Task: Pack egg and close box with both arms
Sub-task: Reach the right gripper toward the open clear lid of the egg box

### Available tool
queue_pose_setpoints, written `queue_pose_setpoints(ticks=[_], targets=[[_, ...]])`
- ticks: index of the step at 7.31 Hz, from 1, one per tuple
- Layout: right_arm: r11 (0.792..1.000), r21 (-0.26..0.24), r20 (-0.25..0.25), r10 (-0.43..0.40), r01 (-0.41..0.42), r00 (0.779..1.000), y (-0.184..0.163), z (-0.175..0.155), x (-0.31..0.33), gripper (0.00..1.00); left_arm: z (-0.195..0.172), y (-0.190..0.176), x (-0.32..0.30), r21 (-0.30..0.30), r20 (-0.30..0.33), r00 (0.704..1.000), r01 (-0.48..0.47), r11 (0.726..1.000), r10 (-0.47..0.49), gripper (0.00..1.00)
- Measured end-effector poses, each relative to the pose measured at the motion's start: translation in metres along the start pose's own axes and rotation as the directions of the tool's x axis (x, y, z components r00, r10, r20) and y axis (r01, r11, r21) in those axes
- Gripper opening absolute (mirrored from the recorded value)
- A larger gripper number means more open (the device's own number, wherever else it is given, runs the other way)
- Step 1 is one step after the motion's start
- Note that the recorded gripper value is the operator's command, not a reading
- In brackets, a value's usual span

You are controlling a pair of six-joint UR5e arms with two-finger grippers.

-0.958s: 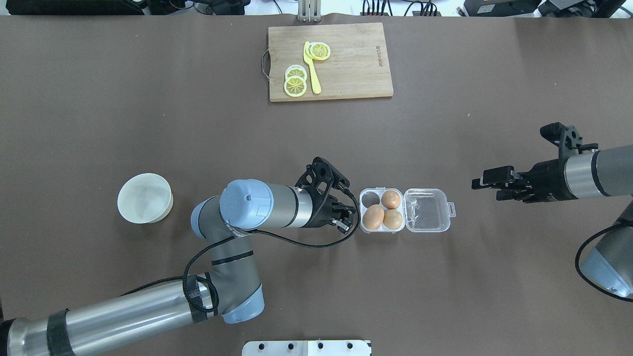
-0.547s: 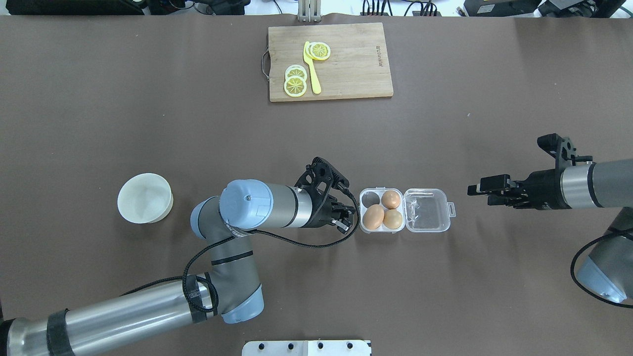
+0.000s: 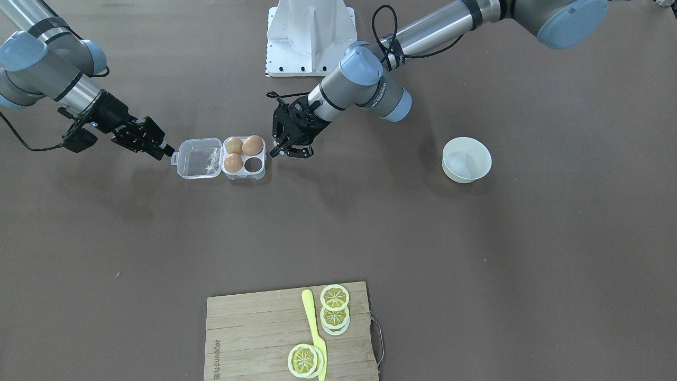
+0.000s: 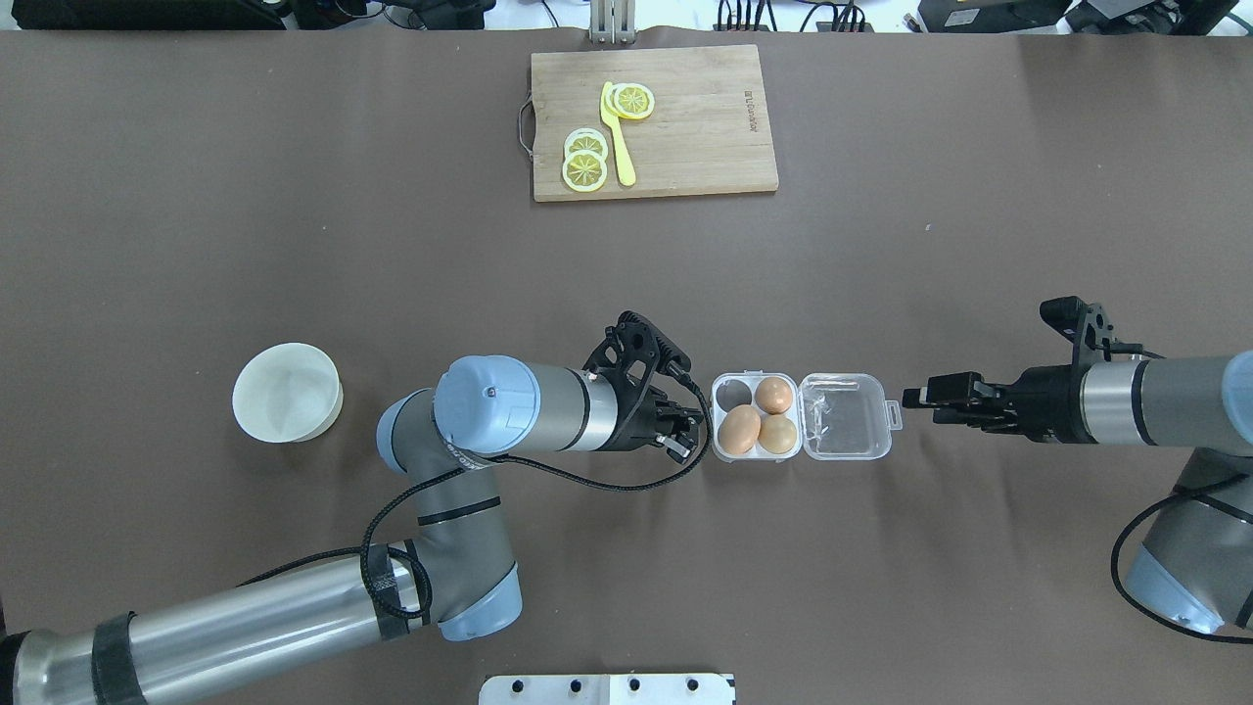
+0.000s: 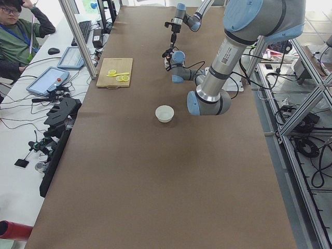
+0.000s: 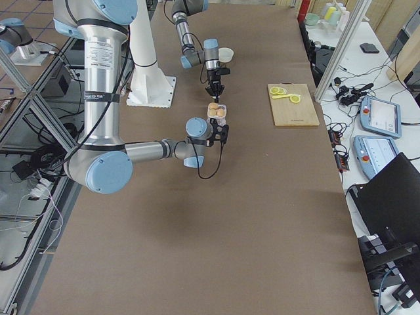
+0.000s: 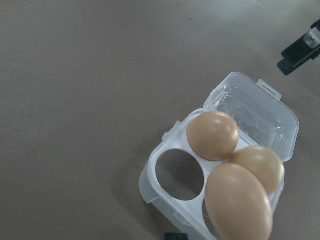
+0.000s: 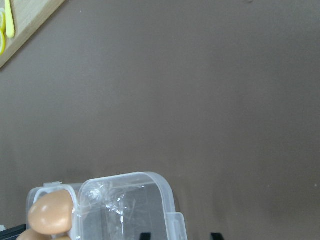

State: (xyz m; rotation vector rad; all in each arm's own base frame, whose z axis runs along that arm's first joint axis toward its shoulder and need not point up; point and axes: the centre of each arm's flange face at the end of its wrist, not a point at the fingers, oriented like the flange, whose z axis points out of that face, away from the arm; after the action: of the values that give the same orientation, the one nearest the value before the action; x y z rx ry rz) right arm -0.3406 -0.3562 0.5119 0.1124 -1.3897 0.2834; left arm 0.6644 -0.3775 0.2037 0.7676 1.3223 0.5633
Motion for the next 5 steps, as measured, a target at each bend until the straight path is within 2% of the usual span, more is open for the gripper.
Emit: queue_pose_setpoints(ticks=[2,3,5], targets=[[1.000,0.001,-0.001,-0.002,0.002,1.000,0.0068,0.0091,0.0002,0.36,0.0008,0.0020,0.0019,-0.002,-0.003,1.000,0.000,1.000,0.000,0.00],[1.000,-0.001,-0.001,-0.004,0.004,1.000,0.0079,0.0103,0.0005,0.29,0.0010,0.0026,0.0021,-0.003,-0.004,1.000,0.000,1.000,0.000,0.00],[1.000,-0.004,-0.001,-0.008,0.008,1.000,0.0083,0.0102,0.0011,0.03,0.0011,0.0033,0.0020,-0.004,-0.003,1.000,0.000,1.000,0.000,0.00]])
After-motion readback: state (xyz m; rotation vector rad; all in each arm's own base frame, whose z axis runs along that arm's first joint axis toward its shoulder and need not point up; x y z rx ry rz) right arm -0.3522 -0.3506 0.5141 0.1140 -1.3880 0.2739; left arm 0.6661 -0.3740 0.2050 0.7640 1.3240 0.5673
